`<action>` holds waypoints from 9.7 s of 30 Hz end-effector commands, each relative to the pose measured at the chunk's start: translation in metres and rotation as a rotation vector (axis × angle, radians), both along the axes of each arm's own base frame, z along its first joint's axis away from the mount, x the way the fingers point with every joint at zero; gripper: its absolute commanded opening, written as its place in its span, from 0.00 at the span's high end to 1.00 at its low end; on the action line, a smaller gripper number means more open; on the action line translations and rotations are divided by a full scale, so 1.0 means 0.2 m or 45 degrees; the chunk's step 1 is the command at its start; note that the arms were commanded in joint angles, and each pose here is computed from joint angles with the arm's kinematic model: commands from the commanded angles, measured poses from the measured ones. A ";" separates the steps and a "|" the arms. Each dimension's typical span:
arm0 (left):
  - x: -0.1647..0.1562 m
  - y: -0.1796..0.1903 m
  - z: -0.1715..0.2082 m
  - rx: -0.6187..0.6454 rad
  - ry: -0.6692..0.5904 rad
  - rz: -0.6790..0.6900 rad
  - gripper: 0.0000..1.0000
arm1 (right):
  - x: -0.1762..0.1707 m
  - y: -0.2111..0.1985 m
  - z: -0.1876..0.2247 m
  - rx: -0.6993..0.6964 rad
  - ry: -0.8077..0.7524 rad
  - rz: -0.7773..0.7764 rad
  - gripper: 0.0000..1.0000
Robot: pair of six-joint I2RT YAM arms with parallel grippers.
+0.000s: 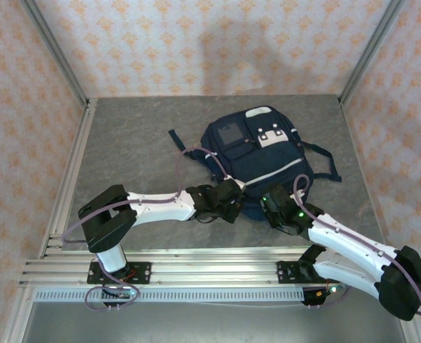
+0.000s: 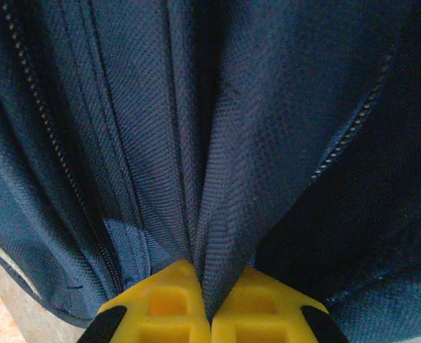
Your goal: Pack the student bag
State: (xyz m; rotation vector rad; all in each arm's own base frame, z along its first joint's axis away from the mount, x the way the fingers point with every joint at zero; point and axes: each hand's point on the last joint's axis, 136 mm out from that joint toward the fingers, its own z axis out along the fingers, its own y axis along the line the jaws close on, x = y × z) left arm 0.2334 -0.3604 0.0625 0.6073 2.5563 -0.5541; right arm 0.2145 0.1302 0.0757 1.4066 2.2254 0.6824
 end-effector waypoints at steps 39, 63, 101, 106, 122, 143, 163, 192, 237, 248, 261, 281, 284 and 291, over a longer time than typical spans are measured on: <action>0.18 0.08 -0.16 0.162 -0.107 0.023 1.00 | 0.00 -0.13 -0.05 -0.182 -0.036 -0.015 1.00; 0.54 0.63 -0.15 0.267 -0.045 0.599 1.00 | 0.00 -0.16 0.00 -0.272 -0.092 0.077 1.00; 0.25 1.35 0.63 -0.036 -0.272 1.094 0.00 | -0.01 1.05 0.03 -0.127 -0.206 0.548 0.92; 0.22 1.32 0.75 -0.098 -0.328 0.986 0.00 | -0.01 1.16 0.05 -0.090 -0.241 0.609 0.72; 0.20 1.45 1.03 -0.070 -0.625 0.972 0.00 | -0.06 0.96 0.56 -0.443 -0.660 1.089 0.01; 0.49 2.13 0.33 0.370 -0.797 1.203 0.00 | 0.45 0.05 0.95 -1.725 -1.194 0.685 0.00; 0.71 1.92 0.25 0.289 -0.977 1.030 0.00 | 0.70 -0.71 0.31 -1.678 -0.625 0.258 0.00; 0.79 1.94 0.15 0.286 -0.860 1.023 0.00 | 0.81 -0.93 0.12 -1.392 -0.615 0.194 0.01; 0.80 1.93 0.15 0.287 -0.858 1.012 0.00 | 0.88 -0.82 0.09 -1.385 -0.607 0.382 0.01; 0.80 1.93 0.16 0.286 -0.860 1.010 0.00 | 0.88 -0.82 0.09 -1.385 -0.609 0.380 0.01; 0.80 1.93 0.16 0.286 -0.861 1.012 0.00 | 0.88 -0.82 0.09 -1.387 -0.607 0.382 0.01; 0.80 1.93 0.16 0.286 -0.861 1.010 0.00 | 0.88 -0.82 0.09 -1.386 -0.608 0.381 0.01; 0.80 1.93 0.16 0.287 -0.860 1.009 0.00 | 0.88 -0.82 0.09 -1.386 -0.606 0.382 0.01; 0.80 1.93 0.16 0.286 -0.859 1.008 0.00 | 0.88 -0.82 0.09 -1.386 -0.606 0.381 0.01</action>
